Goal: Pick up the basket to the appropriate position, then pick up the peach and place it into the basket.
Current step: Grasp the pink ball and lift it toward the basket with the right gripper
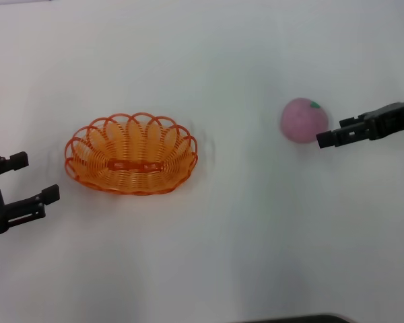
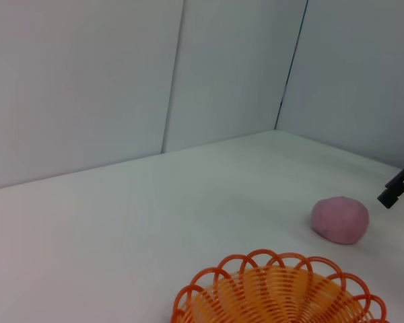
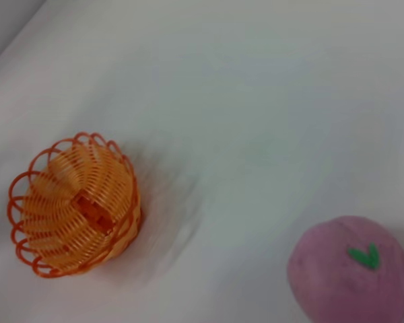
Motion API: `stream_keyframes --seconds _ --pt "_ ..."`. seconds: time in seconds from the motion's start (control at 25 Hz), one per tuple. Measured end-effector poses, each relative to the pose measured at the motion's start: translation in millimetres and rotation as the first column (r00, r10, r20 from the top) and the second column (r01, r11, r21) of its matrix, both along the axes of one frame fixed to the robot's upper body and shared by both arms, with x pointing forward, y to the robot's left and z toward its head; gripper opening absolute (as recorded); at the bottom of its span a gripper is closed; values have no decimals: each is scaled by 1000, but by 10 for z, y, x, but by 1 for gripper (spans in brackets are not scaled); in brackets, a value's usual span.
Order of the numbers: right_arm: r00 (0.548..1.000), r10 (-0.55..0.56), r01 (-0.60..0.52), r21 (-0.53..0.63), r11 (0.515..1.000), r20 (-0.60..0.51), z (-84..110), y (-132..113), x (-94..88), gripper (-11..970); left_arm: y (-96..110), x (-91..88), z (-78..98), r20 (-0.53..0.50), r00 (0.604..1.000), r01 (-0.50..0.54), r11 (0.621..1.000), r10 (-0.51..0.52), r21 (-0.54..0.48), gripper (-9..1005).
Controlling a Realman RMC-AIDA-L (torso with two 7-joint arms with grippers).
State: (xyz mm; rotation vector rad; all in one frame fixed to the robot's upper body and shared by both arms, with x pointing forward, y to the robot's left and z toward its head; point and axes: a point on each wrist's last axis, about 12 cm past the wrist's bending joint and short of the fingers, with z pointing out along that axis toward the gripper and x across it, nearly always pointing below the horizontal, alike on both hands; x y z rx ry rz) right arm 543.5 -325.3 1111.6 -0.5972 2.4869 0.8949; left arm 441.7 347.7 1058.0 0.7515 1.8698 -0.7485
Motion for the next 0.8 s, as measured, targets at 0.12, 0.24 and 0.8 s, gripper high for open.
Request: stream_keyframes --seconds 0.12,0.24,0.8 --pt "1000 -9 9 -18 1000 -6 68 22 52 946 -8 -4 -8 -5 1000 -1 1000 1 -7 888" --pt "1000 -16 15 -55 998 -19 126 34 105 945 -6 -14 -11 -8 1000 1 1000 -1 -9 887" --pt "1000 -19 16 -234 972 -10 188 312 424 946 -19 -39 -54 -44 999 2 1000 -3 -7 887"
